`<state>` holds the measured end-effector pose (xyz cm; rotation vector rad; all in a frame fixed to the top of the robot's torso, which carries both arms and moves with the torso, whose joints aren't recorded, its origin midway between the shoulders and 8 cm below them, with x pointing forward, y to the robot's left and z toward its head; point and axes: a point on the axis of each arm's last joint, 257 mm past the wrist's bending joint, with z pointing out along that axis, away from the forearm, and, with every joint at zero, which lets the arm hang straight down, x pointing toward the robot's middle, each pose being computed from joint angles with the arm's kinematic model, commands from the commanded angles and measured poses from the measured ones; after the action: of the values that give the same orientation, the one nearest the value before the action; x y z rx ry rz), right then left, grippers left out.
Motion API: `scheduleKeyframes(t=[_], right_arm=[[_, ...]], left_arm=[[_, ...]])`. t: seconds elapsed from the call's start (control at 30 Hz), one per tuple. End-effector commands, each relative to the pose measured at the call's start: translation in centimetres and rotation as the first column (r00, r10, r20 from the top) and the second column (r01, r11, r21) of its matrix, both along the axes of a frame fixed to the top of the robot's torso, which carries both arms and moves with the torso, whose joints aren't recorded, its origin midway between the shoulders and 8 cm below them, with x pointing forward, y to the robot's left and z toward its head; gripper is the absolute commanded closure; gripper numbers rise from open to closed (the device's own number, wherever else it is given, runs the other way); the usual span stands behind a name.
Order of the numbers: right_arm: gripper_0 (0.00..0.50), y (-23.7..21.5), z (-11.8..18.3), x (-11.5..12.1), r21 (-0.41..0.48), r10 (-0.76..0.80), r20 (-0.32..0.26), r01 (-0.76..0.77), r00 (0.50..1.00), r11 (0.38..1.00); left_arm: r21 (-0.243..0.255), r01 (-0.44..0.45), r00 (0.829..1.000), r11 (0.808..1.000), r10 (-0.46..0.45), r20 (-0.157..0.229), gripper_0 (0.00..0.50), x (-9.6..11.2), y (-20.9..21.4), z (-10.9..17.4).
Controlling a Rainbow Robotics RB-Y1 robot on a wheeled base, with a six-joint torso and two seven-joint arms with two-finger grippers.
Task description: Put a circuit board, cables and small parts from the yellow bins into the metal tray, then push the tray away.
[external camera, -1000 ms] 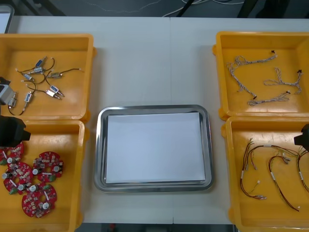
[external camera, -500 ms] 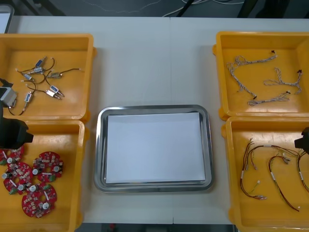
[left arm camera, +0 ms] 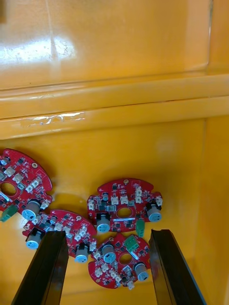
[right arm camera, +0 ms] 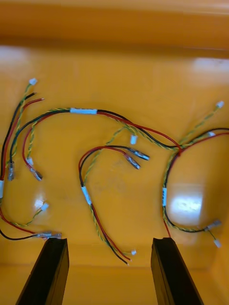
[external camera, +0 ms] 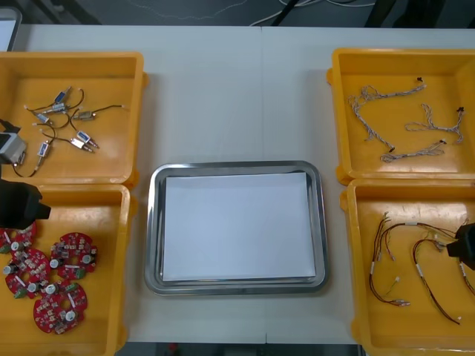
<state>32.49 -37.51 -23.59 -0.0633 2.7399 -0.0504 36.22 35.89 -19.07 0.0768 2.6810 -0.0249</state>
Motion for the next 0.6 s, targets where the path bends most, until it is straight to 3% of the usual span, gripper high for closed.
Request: scheduleKeyframes(t=[0.03, 0.17, 0.37, 0.6], right_arm=[[0.000, 0.2, -1.5, -0.4, -0.064, 0.067, -0.017, -0.068, 0.998, 0.996], [0.000, 0.7, -2.2, 0.0, -0.089, 0.137, 0.001, -0.136, 0.991, 0.987], [0.000, 1.2, -3.0, 0.0, -0.111, 0.219, 0.011, -0.217, 0.976, 0.970], [0.000, 1.3, -4.3, -0.5, -0.111, 0.240, 0.015, -0.237, 0.971, 0.965]], left_arm=[[0.070, -0.007, 1.000, 0.998, 0.008, -0.009, 0.000, -1.7, 3.1, 0.2], [0.110, 0.045, 0.999, 0.993, -0.047, 0.014, 0.000, -2.0, 4.5, 0.0], [0.116, 0.135, 0.990, 0.984, -0.139, 0.025, 0.000, -3.7, 5.7, -0.4], [0.137, 0.254, 0.965, 0.957, -0.261, 0.030, 0.000, -5.7, 6.6, -0.8]])
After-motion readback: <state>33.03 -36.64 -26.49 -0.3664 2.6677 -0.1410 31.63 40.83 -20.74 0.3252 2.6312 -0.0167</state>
